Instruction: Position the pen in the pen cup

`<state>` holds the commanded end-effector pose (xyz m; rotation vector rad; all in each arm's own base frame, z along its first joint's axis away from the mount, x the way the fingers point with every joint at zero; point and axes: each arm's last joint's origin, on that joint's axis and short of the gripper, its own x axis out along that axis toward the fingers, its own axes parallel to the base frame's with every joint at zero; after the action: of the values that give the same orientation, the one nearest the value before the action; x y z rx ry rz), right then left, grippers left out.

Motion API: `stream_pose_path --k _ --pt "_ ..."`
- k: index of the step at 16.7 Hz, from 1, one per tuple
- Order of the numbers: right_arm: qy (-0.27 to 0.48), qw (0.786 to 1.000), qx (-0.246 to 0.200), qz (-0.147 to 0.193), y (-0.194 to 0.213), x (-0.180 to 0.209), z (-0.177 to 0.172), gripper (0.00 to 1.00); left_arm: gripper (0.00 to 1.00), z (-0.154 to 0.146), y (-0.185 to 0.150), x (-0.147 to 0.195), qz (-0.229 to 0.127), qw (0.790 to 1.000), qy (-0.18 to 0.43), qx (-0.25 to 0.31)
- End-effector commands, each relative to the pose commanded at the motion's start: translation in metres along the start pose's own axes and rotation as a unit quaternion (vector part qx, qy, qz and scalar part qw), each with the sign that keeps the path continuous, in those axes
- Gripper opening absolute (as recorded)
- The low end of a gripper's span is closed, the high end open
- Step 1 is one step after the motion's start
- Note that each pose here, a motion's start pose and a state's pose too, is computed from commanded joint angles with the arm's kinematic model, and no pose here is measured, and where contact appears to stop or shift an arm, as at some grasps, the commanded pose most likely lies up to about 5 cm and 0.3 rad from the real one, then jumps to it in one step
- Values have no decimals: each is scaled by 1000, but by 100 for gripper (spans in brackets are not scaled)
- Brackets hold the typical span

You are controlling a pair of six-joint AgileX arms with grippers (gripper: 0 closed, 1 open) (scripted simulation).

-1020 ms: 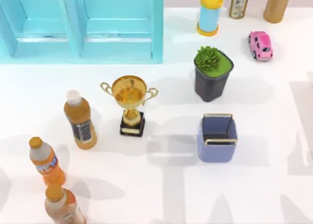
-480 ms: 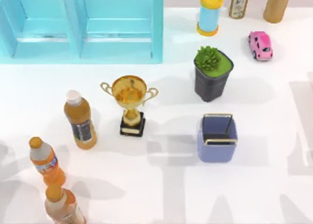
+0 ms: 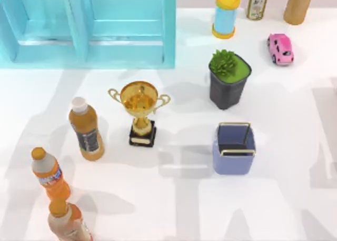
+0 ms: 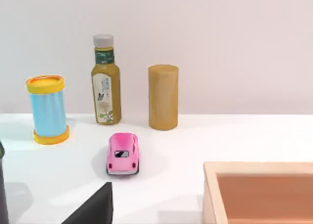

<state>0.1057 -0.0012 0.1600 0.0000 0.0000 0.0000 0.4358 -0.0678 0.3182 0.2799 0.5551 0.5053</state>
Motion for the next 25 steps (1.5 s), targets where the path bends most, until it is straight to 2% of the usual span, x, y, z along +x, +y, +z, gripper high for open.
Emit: stream_pose_path --k 2,5,8,11,14,18,19,21,25 --pt "0 1000 0 0 0 0 0 100 0 -3 -91 -59 13 997 -77 -11" --pt "0 1000 0 0 0 0 0 100 0 -43 -194 -166 22 984 -165 -63" --pt "0 1000 0 0 0 0 0 100 0 -107 -253 -262 17 968 -217 -127" --pt "0 1000 0 0 0 0 0 100 0 -169 -279 -323 10 955 -242 -174" --pt "0 1000 0 0 0 0 0 100 0 -201 -288 -346 7 948 -252 -193" --pt "0 1000 0 0 0 0 0 100 0 -203 -288 -347 6 948 -252 -194" --pt "0 1000 0 0 0 0 0 100 0 -202 -315 -343 -78 954 -245 -153" --pt "0 1000 0 0 0 0 0 100 0 -202 -314 -342 -70 954 -246 -155" --pt "0 1000 0 0 0 0 0 100 0 -203 -302 -340 -31 953 -249 -169"
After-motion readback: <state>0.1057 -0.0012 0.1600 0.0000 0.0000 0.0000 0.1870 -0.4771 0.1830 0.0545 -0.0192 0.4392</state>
